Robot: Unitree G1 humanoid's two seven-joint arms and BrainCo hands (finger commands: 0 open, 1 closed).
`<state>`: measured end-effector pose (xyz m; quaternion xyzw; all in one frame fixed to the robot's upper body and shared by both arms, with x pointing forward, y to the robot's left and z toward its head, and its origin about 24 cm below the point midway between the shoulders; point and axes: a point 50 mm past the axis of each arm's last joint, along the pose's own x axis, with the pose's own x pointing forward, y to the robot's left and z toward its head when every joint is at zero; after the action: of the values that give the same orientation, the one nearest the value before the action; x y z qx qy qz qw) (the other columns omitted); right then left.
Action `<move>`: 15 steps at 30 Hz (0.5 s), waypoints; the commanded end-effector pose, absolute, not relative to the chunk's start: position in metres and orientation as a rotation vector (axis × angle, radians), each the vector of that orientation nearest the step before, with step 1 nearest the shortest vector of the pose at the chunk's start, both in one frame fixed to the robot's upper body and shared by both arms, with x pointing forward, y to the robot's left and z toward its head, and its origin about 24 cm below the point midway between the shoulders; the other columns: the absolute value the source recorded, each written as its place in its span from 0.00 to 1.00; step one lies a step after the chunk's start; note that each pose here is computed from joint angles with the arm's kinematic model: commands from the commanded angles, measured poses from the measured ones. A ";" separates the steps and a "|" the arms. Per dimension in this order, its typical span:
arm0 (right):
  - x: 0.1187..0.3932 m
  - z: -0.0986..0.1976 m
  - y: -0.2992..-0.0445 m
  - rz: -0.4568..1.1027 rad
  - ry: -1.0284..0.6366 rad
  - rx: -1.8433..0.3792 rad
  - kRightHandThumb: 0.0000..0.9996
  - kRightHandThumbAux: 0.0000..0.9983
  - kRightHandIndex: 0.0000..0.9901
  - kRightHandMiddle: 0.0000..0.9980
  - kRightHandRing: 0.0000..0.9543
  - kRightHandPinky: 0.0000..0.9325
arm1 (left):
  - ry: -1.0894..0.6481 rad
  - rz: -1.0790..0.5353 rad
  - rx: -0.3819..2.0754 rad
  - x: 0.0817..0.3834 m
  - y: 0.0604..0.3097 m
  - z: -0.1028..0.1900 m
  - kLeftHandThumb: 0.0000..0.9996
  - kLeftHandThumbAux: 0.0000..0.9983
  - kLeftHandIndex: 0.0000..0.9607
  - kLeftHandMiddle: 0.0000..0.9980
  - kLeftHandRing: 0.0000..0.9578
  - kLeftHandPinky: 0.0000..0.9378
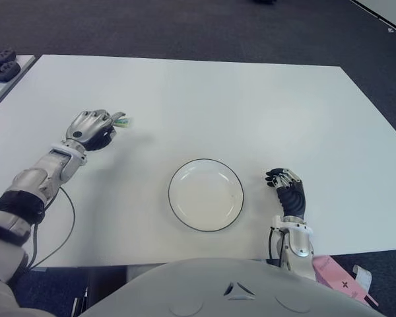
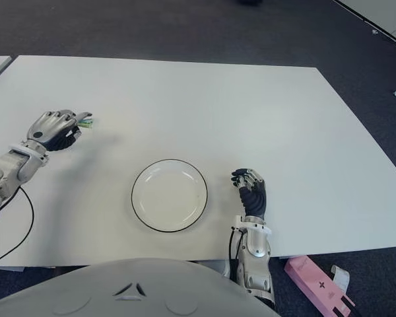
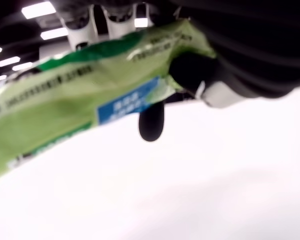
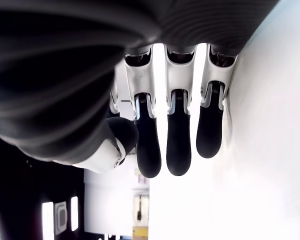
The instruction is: Put the toothpaste on the table into the plate.
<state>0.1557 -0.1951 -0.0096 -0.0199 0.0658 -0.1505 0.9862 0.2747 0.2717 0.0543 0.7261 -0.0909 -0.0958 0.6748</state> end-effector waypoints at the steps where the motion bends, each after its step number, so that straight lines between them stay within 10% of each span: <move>1: 0.157 -0.015 -0.192 -0.295 0.144 -0.039 0.71 0.73 0.43 0.49 0.50 0.50 | -0.246 -0.195 1.585 0.272 0.258 0.067 0.85 0.67 0.41 0.55 0.91 0.93; 15: 0.160 -0.017 -0.188 -0.291 0.134 -0.022 0.71 0.73 0.43 0.48 0.50 0.49 | -0.413 -0.168 1.487 0.269 0.226 0.097 0.85 0.67 0.41 0.55 0.91 0.91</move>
<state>0.1603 -0.1908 -0.0126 -0.0159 0.0558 -0.1436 0.9879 0.2715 0.2320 0.0961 0.6808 -0.1844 -0.0677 0.7056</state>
